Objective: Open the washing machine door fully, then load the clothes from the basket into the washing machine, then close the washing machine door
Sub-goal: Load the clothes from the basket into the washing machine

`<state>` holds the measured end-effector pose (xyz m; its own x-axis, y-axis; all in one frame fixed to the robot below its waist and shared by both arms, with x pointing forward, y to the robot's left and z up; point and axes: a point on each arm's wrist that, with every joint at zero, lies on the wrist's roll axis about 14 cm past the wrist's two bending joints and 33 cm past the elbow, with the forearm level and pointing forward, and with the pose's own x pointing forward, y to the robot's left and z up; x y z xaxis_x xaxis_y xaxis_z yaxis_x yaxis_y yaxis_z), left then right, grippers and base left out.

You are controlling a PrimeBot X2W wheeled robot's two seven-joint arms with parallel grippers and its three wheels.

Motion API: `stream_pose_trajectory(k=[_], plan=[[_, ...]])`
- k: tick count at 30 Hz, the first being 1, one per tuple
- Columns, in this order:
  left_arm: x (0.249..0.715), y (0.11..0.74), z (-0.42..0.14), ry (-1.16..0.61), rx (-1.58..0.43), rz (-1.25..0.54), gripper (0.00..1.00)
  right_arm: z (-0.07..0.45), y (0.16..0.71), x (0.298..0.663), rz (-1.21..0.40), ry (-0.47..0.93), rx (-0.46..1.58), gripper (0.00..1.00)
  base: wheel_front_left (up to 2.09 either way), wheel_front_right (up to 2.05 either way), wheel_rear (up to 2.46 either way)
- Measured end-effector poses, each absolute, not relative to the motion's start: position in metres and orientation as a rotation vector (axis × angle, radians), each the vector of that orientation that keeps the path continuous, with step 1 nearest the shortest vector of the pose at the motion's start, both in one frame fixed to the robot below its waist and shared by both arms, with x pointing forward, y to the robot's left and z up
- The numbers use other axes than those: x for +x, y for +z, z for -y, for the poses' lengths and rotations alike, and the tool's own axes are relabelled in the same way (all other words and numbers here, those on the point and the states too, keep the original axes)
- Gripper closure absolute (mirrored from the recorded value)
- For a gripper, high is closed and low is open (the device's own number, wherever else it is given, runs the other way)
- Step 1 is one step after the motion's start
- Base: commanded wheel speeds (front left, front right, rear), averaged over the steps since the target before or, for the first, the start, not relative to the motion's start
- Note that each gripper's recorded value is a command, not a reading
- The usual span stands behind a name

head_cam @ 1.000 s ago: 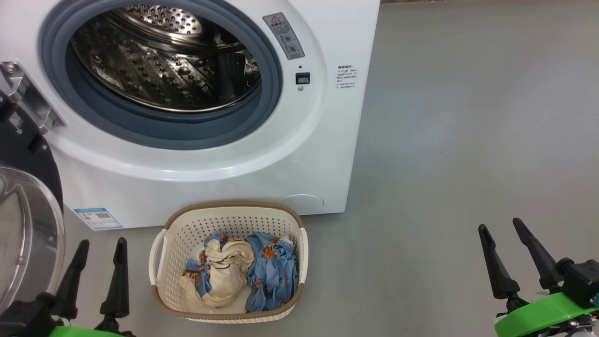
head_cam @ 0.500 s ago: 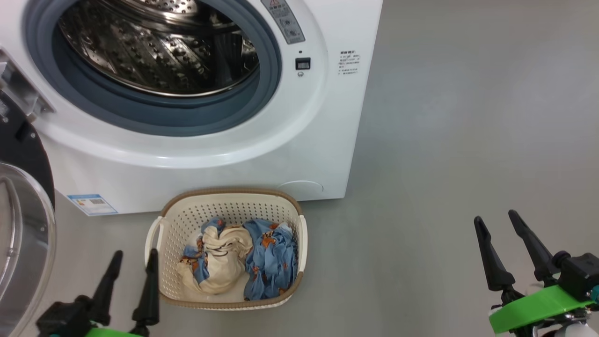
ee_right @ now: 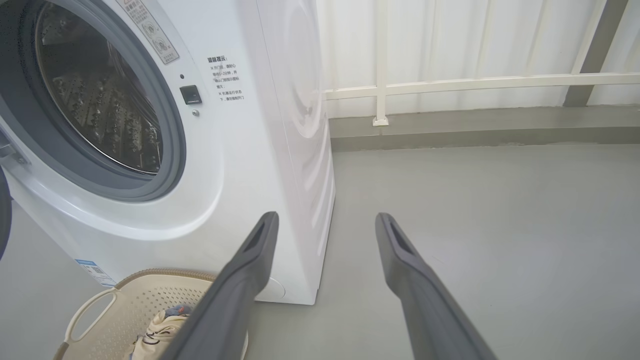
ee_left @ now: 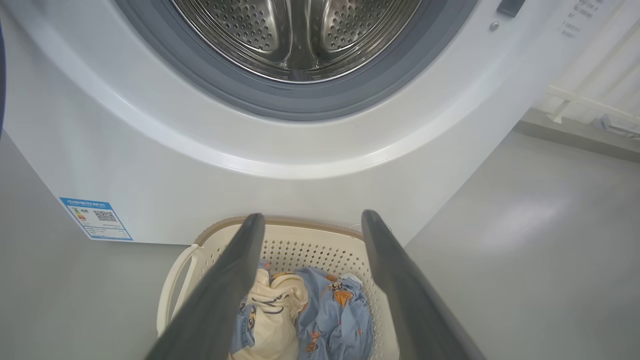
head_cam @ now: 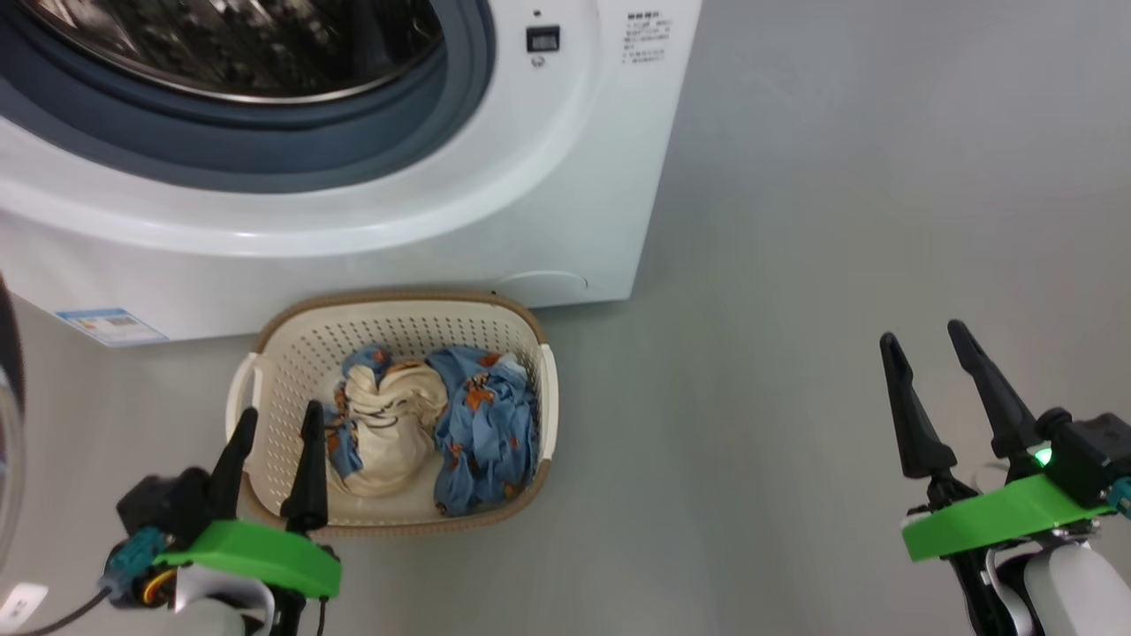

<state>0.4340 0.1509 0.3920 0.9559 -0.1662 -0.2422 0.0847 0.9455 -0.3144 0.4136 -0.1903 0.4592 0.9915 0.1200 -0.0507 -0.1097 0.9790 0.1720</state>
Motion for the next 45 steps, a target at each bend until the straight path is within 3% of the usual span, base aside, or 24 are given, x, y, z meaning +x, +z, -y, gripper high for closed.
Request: stream_pose_trajectory(k=[23, 45], plan=[[0.469, 0.248, -0.117, -0.249, -0.197, -0.679, 0.00, 0.187, 0.417, 0.471, -0.102, 0.092, 0.184, 0.00, 0.00, 0.00, 0.00], [0.503, 0.156, -0.136, -0.273, -0.041, -0.921, 0.00, 0.192, 0.370, 0.487, -0.181, 0.064, 0.175, 0.00, 0.00, 0.00, 0.00]])
